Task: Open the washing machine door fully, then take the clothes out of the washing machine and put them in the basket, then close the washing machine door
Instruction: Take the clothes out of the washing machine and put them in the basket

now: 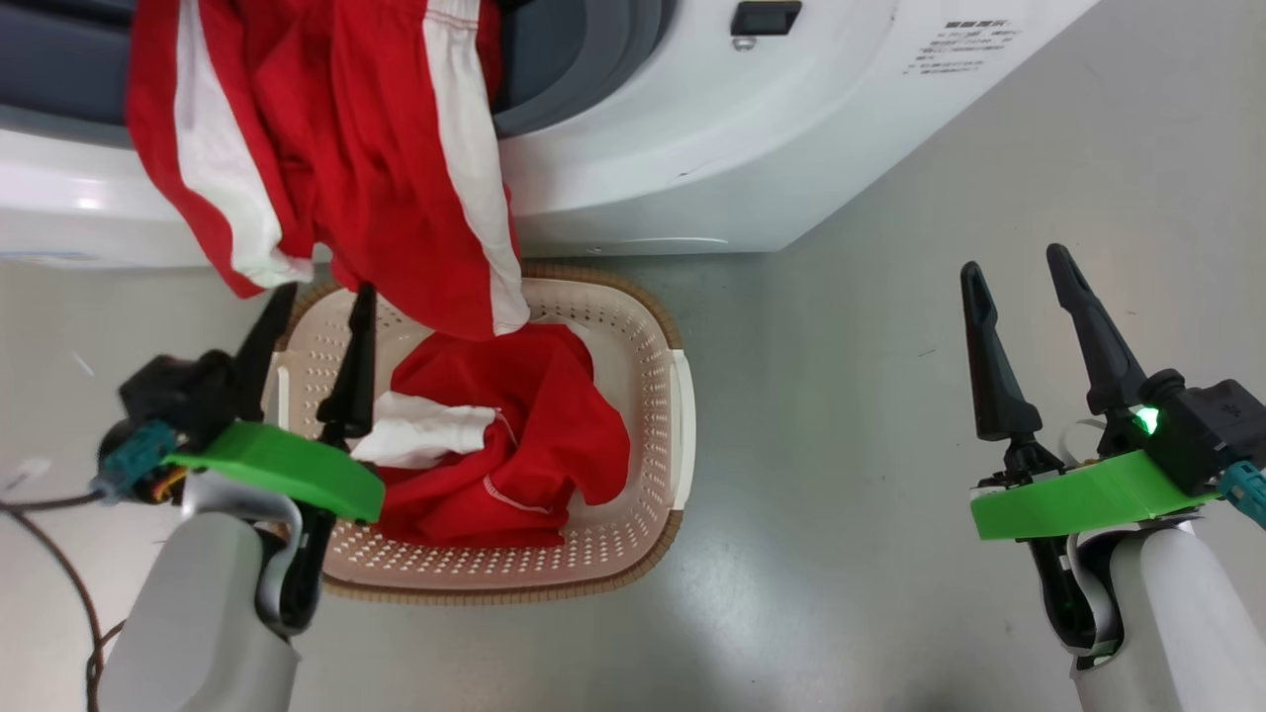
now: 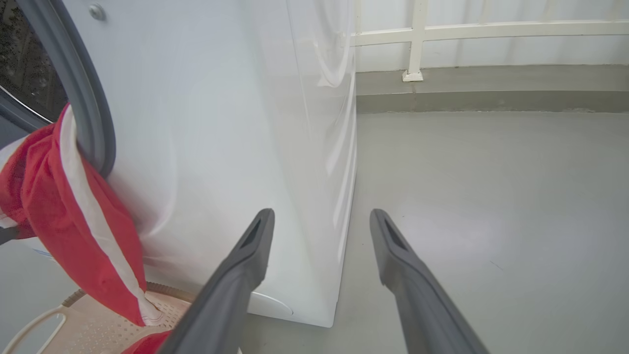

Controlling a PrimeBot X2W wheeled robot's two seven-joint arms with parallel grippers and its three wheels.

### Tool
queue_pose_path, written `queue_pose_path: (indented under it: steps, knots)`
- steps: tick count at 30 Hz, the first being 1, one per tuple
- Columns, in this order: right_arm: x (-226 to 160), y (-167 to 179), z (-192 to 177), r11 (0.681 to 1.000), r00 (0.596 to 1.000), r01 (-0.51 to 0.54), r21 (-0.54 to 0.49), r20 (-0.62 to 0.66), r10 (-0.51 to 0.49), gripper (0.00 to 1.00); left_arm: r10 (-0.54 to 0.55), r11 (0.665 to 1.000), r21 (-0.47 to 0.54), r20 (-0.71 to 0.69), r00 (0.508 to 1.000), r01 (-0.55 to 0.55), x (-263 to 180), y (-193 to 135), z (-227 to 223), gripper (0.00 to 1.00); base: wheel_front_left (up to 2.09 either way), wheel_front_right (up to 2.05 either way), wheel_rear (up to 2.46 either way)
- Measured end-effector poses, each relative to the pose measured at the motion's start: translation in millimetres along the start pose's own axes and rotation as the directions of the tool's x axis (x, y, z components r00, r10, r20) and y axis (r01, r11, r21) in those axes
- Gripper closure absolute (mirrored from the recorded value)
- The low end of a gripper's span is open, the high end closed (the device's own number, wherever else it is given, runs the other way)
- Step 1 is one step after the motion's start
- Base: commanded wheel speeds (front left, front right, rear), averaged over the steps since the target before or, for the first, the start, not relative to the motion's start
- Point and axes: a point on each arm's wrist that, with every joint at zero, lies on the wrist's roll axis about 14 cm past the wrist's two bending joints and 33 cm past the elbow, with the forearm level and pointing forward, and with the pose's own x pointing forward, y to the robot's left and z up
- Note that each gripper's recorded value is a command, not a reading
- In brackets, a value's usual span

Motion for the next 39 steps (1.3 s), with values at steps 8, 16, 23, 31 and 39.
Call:
queue_pose_path:
  steps: [8,16,23,31,39]
  knots:
    - [0.9,2.2,4.2,1.000,1.000,-0.006,-0.005,0.011,0.006,0.00,0.021,0.999,0.028,0.142,0.990,-0.025,-15.8,7.6,41.2,0.00,0.00,0.00,0.00]
    - [-3.1,4.6,2.8,1.000,1.000,-0.011,-0.009,0.004,0.011,0.00,0.028,0.999,0.034,0.240,0.970,-0.038,-34.8,5.9,68.7,0.00,0.00,0.00,0.00]
    - [-2.0,7.2,5.6,1.000,1.000,-0.017,-0.007,0.012,0.017,0.00,0.035,0.998,0.042,0.287,0.957,-0.049,-49.0,6.8,81.9,0.00,0.00,0.00,0.00]
    - [-2.0,8.4,6.1,1.000,1.000,-0.020,-0.007,0.013,0.020,0.00,0.026,0.997,0.063,0.320,0.947,-0.049,-55.1,4.1,92.5,0.00,0.00,0.00,0.00]
    - [-2.3,8.4,7.1,1.000,1.000,-0.020,-0.007,0.015,0.020,0.00,-0.009,0.997,0.077,0.320,0.948,-0.016,-48.9,-5.9,94.6,0.00,0.00,0.00,0.00]
